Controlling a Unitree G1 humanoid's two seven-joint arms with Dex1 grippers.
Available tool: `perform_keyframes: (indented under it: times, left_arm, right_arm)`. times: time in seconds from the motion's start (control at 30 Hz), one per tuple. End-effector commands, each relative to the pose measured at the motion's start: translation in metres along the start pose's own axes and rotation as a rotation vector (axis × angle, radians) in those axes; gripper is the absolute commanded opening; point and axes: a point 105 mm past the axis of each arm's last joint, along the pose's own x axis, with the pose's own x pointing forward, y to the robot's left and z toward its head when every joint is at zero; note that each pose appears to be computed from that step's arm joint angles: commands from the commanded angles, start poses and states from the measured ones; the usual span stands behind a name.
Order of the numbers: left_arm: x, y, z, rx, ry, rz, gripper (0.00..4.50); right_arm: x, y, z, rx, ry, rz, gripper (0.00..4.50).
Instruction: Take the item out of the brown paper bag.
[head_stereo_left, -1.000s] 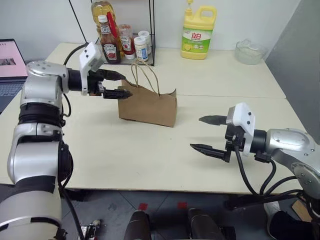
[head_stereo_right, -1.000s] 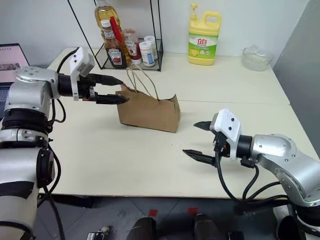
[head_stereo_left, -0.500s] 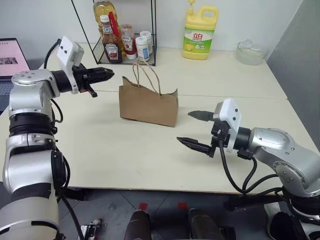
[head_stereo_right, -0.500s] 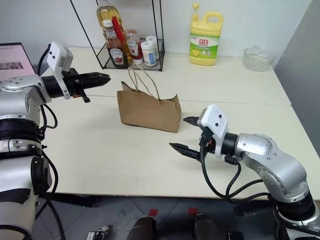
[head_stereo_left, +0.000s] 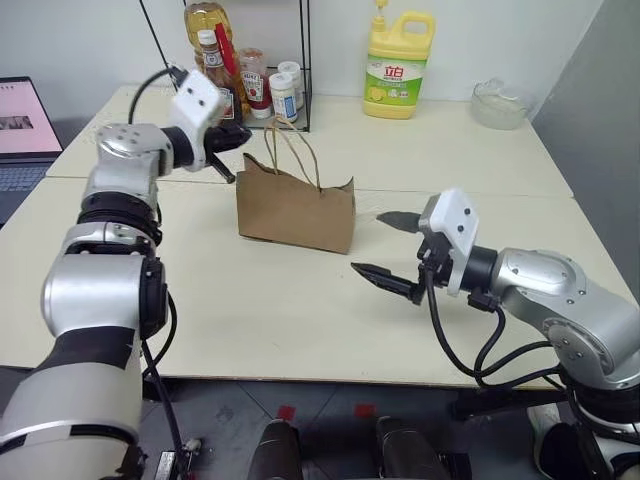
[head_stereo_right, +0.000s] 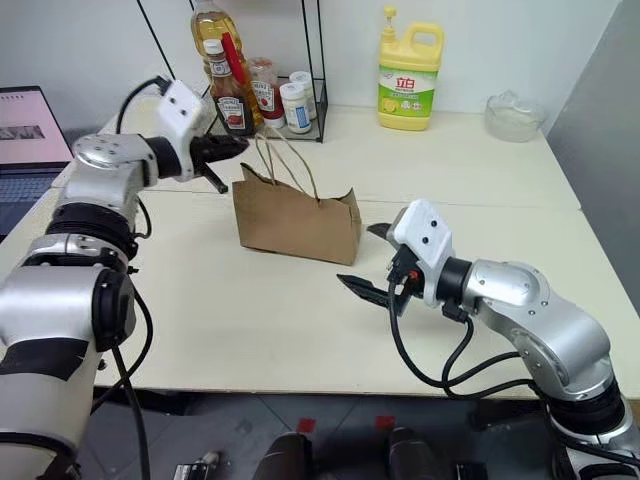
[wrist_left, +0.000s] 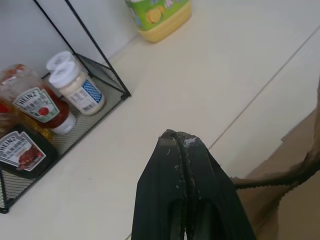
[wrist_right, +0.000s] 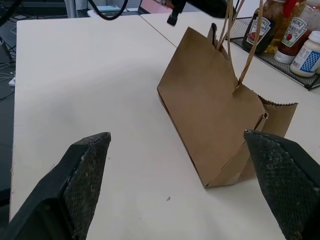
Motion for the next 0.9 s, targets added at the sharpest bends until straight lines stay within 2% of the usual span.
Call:
perform_keyframes:
  times: [0.03,0.23,0.57,0.67,0.77,0.9]
  left_arm:
    - [-0.001,0.002,0.01,0.057,0.021,-0.024,0.02]
    - [-0.007,-0.017,0.001,0.061,0.074,-0.228,0.02]
    - [-0.05,-0.04,-0.013,0.066,0.146,-0.595,0.02]
    - [-0.059,-0.051,-0.019,0.066,0.16,-0.648,0.02]
    - [-0.072,-0.07,-0.026,0.054,0.177,-0.704,0.02]
    - [-0.096,-0.109,-0.034,0.008,0.21,-0.826,0.02]
  right_arm:
    - [-0.006,-0.001,0.012,-0.048,-0.02,-0.018,4.5]
    - [-0.013,0.003,0.008,-0.033,-0.003,-0.018,4.5]
    - [-0.024,0.01,-0.001,-0.023,0.036,0.043,4.5]
    - [-0.024,0.011,-0.004,-0.022,0.039,0.06,4.5]
    - [-0.023,0.012,-0.005,-0.022,0.038,0.077,4.5]
    - [-0.021,0.015,-0.007,-0.021,0.034,0.108,4.5]
